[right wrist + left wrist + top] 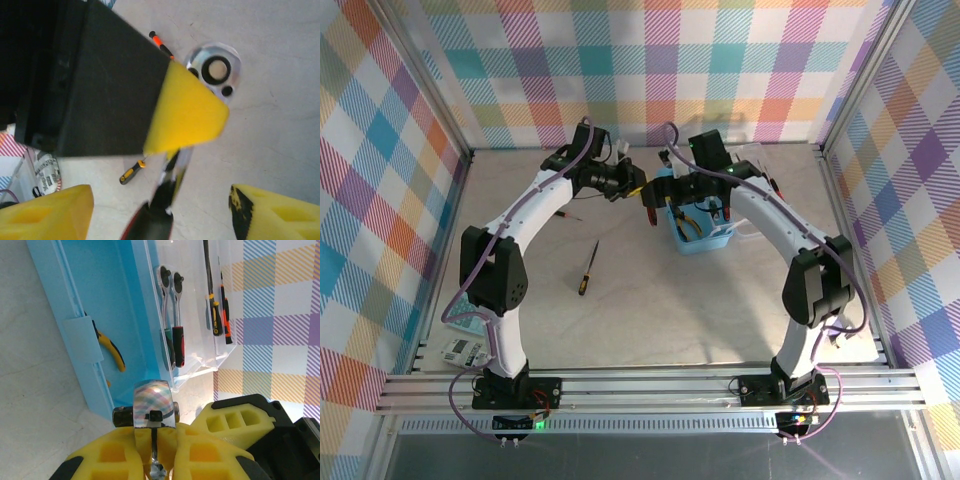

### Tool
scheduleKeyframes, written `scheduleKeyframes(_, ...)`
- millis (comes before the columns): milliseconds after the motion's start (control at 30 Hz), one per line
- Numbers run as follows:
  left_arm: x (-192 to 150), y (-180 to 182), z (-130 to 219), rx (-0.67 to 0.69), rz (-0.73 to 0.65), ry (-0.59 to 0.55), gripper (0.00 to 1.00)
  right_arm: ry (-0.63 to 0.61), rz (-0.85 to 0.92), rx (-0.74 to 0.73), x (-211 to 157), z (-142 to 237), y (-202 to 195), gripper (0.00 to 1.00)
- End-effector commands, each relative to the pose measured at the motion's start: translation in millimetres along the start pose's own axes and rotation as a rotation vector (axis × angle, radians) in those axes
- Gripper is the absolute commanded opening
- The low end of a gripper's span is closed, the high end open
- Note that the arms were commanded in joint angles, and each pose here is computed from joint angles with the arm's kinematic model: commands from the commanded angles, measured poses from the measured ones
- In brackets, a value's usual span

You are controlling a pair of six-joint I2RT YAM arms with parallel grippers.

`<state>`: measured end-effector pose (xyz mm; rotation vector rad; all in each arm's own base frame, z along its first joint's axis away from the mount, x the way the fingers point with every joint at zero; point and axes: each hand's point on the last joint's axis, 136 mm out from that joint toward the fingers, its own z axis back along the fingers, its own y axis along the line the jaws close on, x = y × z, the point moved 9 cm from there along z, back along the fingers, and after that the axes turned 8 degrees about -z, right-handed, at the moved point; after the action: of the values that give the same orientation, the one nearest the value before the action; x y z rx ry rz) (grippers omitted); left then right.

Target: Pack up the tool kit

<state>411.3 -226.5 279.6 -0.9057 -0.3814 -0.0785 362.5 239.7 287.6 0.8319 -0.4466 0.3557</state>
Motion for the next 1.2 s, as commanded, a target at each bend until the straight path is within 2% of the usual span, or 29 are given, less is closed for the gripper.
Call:
scheduleKeyframes(0,3,-21,15,-0.076,-0.043,-0.037,0.0,-0.009,0.02,0.051,9,-2,17,0.64)
scheduleKeyframes(200,4,-23,16,-0.088,-0.047,-0.045,0.0,0.015,0.007,0.047,5,-10,17,0.39)
scheduleKeyframes(300,5,-23,16,-0.091,-0.048,-0.046,0.0,0.022,-0.002,0.032,3,-11,14,0.29)
scheduleKeyframes(433,6,-24,15,-0.099,-0.049,-0.048,0.0,0.027,-0.007,0.025,2,-13,12,0.22)
scheduleKeyframes(567,6,-25,15,-0.104,-0.049,-0.048,0.0,0.029,-0.007,0.033,2,-14,13,0.06)
scheduleKeyframes(667,6,-25,15,-0.106,-0.052,-0.049,0.0,0.028,-0.007,0.04,3,-14,13,0.0)
scheduleKeyframes(867,7,-26,16,-0.11,-0.054,-0.05,0.0,0.03,-0.011,0.052,4,-15,13,0.0)
scheduleKeyframes(900,6,-26,16,-0.111,-0.054,-0.049,0.0,0.031,-0.011,0.053,4,-15,14,0.02)
scheduleKeyframes(933,6,-25,15,-0.11,-0.053,-0.049,0.0,0.036,-0.011,0.058,4,-15,14,0.19)
scheduleKeyframes(967,6,-25,15,-0.11,-0.053,-0.049,0.0,0.04,-0.01,0.061,3,-16,14,0.4)
scheduleKeyframes(1000,6,-25,15,-0.11,-0.053,-0.048,0.0,0.044,-0.012,0.061,3,-16,14,0.49)
scheduleKeyframes(1100,6,-25,15,-0.111,-0.051,-0.047,0.0,0.053,-0.016,0.061,1,-17,13,0.61)
scheduleKeyframes(1167,6,-24,14,-0.112,-0.051,-0.046,0.0,0.06,-0.018,0.063,0,-17,13,0.64)
